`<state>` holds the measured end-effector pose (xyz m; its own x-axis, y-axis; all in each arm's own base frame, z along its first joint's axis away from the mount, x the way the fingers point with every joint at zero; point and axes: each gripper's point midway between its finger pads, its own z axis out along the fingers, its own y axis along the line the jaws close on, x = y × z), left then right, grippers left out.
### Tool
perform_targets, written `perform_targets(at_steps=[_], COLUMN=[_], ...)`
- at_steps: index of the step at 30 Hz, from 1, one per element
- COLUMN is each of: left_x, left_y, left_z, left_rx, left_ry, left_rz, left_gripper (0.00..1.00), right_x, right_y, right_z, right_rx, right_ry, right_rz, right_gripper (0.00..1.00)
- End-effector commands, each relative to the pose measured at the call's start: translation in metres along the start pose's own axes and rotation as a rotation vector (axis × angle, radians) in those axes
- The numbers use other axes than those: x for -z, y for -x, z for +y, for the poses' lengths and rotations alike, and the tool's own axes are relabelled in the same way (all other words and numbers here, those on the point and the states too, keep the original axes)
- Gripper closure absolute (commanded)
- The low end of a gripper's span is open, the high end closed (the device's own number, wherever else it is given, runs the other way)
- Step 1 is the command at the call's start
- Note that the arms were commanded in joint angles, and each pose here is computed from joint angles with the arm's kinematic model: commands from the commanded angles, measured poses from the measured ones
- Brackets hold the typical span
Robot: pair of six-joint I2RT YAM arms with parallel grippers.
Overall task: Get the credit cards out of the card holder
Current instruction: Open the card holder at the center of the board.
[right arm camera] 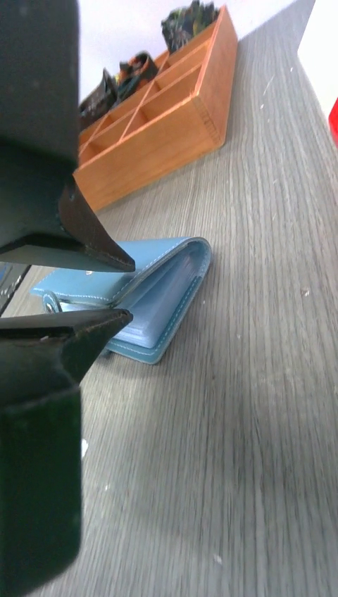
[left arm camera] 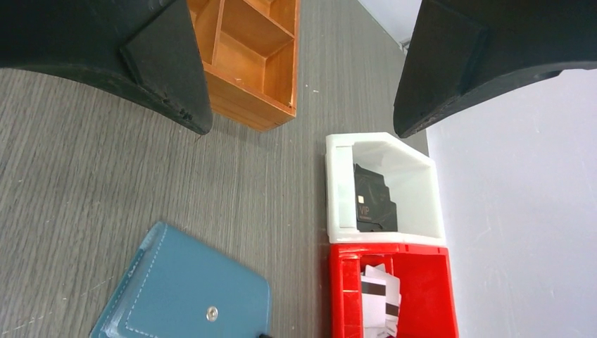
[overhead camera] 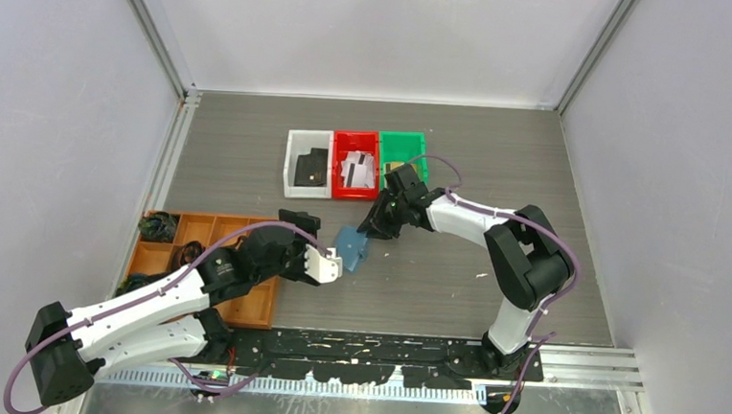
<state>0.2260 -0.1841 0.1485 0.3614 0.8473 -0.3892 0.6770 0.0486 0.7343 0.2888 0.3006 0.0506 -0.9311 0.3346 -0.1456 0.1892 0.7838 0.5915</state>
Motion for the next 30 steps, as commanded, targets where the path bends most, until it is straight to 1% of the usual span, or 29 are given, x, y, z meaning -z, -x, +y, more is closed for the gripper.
perform_targets(at_steps=[1, 5, 8, 9, 11, 12, 16, 18, 21, 22, 23, 24, 25, 26, 27, 30], left_x=[-0.001, -0.002, -0.002, -0.002, -0.003, -0.003, -0.001, 0.001, 0.004, 0.005, 0.006, 0.007, 0.008, 0.010, 0.012, 0.022], left_y=[0.016, 0.019, 0.018, 0.017, 0.015, 0.014, 0.014, 0.014, 0.014, 0.014, 0.014, 0.014, 0.015, 0.017, 0.019, 0.030], left_z=[0.014, 0.016, 0.021, 0.024, 0.026, 0.028, 0.028, 0.028, 0.030, 0.031, 0.032, 0.034, 0.036, 0.039, 0.043, 0.054], left_rx=[0.013, 0.067, 0.180, 0.219, 0.267, 0.279, 0.287, 0.284, 0.289, 0.296, 0.305, 0.318, 0.338, 0.359, 0.386, 0.479], left_ry=[0.062, 0.087, 0.118, 0.130, 0.147, 0.154, 0.158, 0.160, 0.169, 0.174, 0.177, 0.184, 0.192, 0.202, 0.213, 0.239], left_rz=[-0.063, -0.069, -0.044, -0.032, -0.009, -0.003, -0.011, -0.015, -0.015, -0.013, -0.013, -0.012, -0.013, -0.018, -0.025, -0.079], left_gripper=[0.00, 0.00, 0.00, 0.00, 0.00, 0.00, 0.00, 0.00, 0.00, 0.00, 0.00, 0.00, 0.00, 0.00, 0.00, 0.00], right_x=[0.003, 0.009, 0.013, 0.014, 0.013, 0.010, -0.001, -0.003, -0.006, -0.006, -0.007, -0.006, -0.003, 0.001, 0.008, 0.043], right_y=[0.004, 0.003, -0.001, -0.002, -0.006, -0.008, -0.017, -0.019, -0.021, -0.021, -0.020, -0.018, -0.015, -0.012, -0.007, 0.008], right_z=[0.034, 0.043, 0.048, 0.050, 0.051, 0.051, 0.049, 0.058, 0.067, 0.069, 0.070, 0.072, 0.074, 0.077, 0.081, 0.105], right_rx=[-0.056, -0.077, -0.079, -0.076, -0.065, -0.062, -0.062, -0.047, -0.046, -0.047, -0.051, -0.057, -0.064, -0.072, -0.079, -0.108], right_ry=[0.133, 0.179, 0.211, 0.218, 0.223, 0.223, 0.223, 0.251, 0.275, 0.278, 0.279, 0.278, 0.277, 0.280, 0.286, 0.336], right_rz=[0.005, 0.007, 0.011, 0.013, 0.024, 0.031, 0.068, 0.065, 0.077, 0.077, 0.075, 0.067, 0.051, 0.033, 0.008, -0.099], right_gripper=[0.72, 0.77, 0.76, 0.72, 0.59, 0.56, 0.55, 0.58, 0.66, 0.71, 0.78, 0.87, 0.93, 0.97, 0.99, 0.99])
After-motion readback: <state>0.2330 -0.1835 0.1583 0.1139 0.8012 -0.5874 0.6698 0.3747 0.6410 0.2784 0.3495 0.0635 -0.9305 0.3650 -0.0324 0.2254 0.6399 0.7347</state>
